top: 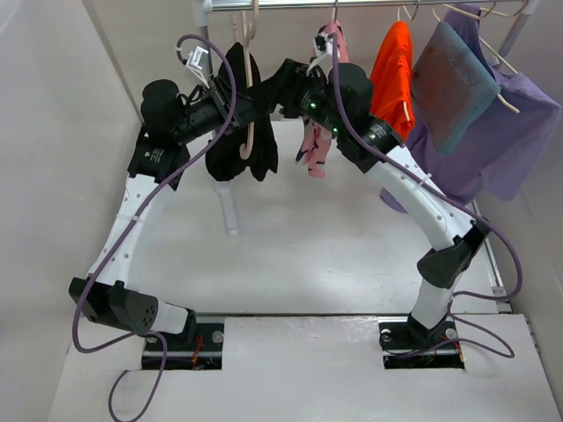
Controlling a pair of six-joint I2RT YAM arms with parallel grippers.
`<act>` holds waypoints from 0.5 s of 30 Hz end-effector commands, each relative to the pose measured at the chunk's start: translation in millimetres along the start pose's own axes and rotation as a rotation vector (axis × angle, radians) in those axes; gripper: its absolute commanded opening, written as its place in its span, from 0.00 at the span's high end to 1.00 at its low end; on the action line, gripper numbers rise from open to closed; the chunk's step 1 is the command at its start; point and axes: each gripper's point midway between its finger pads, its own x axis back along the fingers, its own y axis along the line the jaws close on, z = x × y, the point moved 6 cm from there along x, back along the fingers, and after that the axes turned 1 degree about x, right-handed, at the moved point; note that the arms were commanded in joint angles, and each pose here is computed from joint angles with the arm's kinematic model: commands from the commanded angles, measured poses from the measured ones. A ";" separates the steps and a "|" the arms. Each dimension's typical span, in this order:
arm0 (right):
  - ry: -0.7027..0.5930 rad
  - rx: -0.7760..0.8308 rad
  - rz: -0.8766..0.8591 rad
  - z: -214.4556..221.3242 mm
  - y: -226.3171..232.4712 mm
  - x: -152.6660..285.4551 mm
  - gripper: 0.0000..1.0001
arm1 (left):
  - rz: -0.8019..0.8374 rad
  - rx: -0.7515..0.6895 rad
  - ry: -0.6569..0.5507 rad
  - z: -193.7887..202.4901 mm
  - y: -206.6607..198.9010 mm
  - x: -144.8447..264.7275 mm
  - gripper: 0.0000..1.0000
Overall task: Place the trousers on the hanger
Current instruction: Place the hanger at the clothesline.
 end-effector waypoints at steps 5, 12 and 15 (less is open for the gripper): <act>-0.068 0.067 -0.036 -25.9 18.3 40.7 0.22 | 0.254 -0.109 -0.176 -40.2 -61.7 21.8 1.00; -0.080 0.083 0.010 -28.9 15.3 59.2 0.14 | 0.227 -0.038 -0.216 -61.8 -41.6 5.8 1.00; -0.062 0.081 0.033 -22.6 10.2 67.3 0.13 | 0.186 -0.025 -0.193 -59.0 -25.0 -3.1 1.00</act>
